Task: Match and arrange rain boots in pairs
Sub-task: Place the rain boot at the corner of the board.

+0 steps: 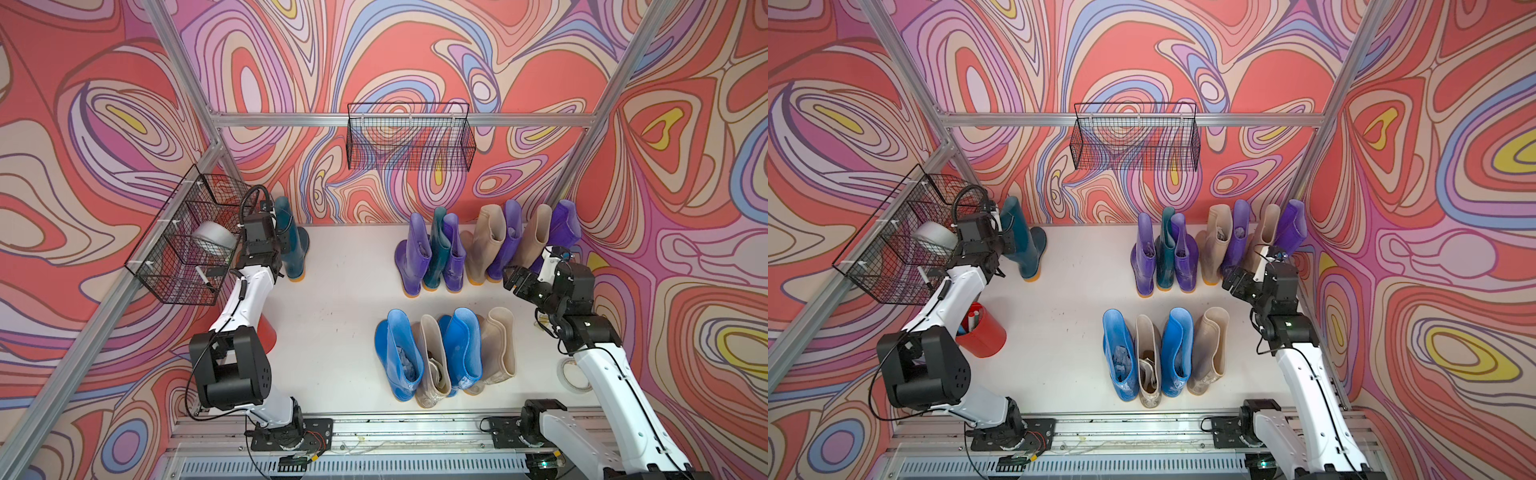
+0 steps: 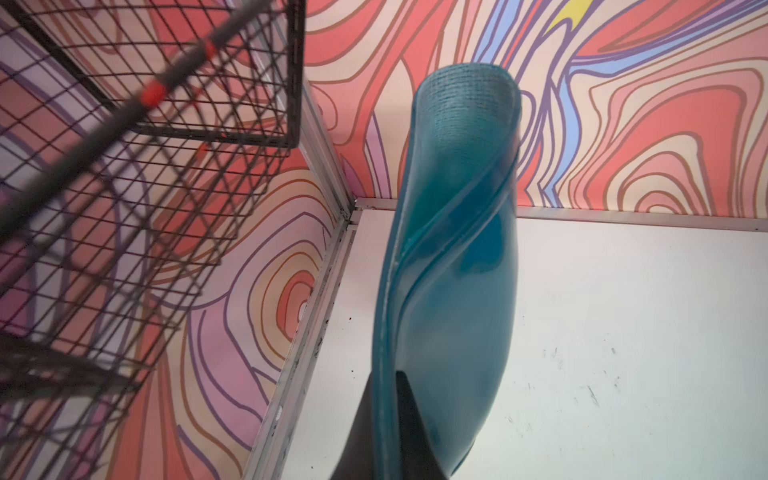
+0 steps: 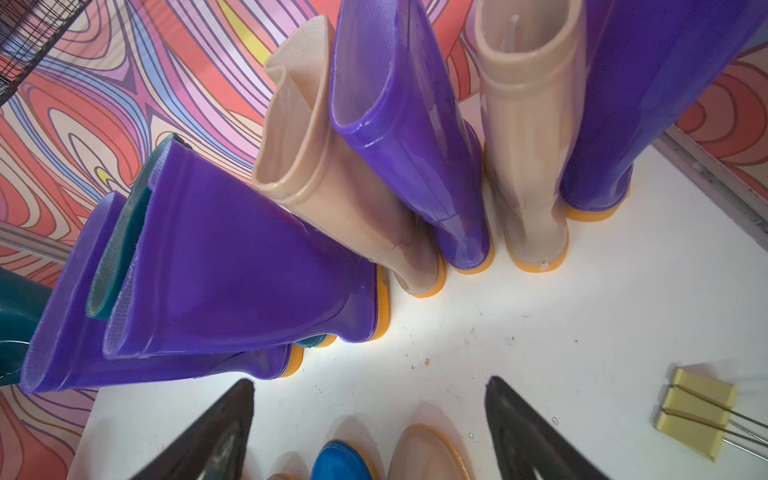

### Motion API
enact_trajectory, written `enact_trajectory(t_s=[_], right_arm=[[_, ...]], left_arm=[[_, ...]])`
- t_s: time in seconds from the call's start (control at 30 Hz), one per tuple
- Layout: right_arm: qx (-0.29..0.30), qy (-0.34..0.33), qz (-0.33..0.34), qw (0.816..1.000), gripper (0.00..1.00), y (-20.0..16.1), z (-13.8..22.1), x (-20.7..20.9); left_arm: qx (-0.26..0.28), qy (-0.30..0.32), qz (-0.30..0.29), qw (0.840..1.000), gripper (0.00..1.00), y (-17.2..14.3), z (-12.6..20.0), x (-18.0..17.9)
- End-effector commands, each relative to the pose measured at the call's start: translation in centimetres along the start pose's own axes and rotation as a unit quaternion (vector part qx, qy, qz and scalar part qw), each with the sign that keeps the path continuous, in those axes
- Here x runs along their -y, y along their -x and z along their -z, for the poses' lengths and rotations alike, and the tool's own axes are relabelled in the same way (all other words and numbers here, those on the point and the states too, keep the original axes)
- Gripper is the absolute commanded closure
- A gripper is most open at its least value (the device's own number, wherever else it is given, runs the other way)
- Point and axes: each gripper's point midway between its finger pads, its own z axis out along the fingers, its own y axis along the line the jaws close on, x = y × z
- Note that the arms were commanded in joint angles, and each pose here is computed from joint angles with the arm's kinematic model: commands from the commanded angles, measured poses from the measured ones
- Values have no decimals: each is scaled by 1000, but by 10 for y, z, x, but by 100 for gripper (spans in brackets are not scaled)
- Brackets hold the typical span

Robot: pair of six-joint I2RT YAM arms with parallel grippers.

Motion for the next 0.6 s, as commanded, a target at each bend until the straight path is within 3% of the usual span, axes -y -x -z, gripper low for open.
enact_trajectory(t_s=[0.0,0.57], right_arm=[[5,7,7,1000,12,3,5,-5],[3,0,7,1000,12,0,10,-2]], left_arm=[[78,16,1,997,100,45,22,-14],[71,1,-14,997,100,30,23,-11]])
